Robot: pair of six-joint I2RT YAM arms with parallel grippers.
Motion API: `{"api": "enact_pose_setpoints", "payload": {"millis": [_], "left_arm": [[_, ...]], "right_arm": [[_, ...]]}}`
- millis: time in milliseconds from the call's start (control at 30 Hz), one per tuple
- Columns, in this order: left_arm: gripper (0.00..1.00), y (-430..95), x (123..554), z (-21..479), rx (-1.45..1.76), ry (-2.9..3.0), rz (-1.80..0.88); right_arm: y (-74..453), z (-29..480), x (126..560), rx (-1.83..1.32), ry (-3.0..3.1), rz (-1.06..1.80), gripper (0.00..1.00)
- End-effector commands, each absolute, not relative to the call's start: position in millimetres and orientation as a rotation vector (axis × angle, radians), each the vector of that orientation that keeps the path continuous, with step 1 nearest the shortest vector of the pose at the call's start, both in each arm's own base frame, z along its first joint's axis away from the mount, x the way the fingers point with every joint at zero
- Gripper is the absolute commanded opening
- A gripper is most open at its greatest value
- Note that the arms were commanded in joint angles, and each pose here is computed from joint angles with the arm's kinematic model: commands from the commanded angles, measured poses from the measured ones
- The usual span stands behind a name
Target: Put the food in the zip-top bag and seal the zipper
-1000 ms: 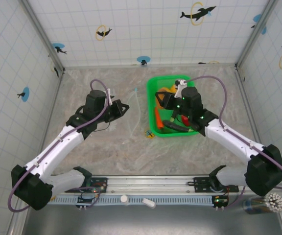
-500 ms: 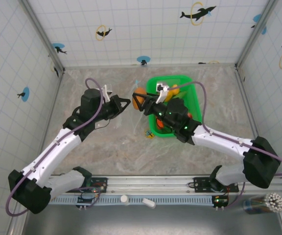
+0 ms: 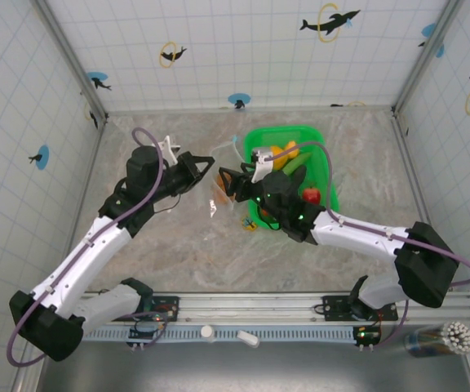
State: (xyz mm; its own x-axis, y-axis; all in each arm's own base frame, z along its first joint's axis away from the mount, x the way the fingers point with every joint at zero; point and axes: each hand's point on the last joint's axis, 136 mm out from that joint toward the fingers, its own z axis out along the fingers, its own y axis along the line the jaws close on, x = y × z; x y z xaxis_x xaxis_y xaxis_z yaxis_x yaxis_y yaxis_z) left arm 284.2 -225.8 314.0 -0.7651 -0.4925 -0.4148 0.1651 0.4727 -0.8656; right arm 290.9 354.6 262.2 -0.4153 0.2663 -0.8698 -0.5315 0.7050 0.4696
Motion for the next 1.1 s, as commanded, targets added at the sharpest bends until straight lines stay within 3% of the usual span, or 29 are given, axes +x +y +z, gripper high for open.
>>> {"api": "enact_pose_setpoints", "payload": {"millis": [0, 333, 567, 800, 1067], "left_arm": [[0.00, -223, 286, 332, -0.255, 2.021, -1.327], [0.00, -213, 291, 283, -0.270, 2.143, -1.161], [0.00, -209, 295, 254, -0.284, 2.204, -1.075], [0.00, -210, 300, 248, -0.260, 2.215, -1.047], [0.00, -217, 301, 247, -0.213, 2.232, -1.062]], "right_arm": [[355, 281, 289, -0.256, 1.766, 0.881, 0.78], [342, 322, 292, -0.332, 1.722, 0.928, 0.73], [287, 284, 337, -0.213, 1.898, 1.011, 0.73], [231, 191, 407, -0.292, 2.217, 0.380, 0.84], [230, 122, 470, -0.407, 2.387, 0.109, 0.86]]}}
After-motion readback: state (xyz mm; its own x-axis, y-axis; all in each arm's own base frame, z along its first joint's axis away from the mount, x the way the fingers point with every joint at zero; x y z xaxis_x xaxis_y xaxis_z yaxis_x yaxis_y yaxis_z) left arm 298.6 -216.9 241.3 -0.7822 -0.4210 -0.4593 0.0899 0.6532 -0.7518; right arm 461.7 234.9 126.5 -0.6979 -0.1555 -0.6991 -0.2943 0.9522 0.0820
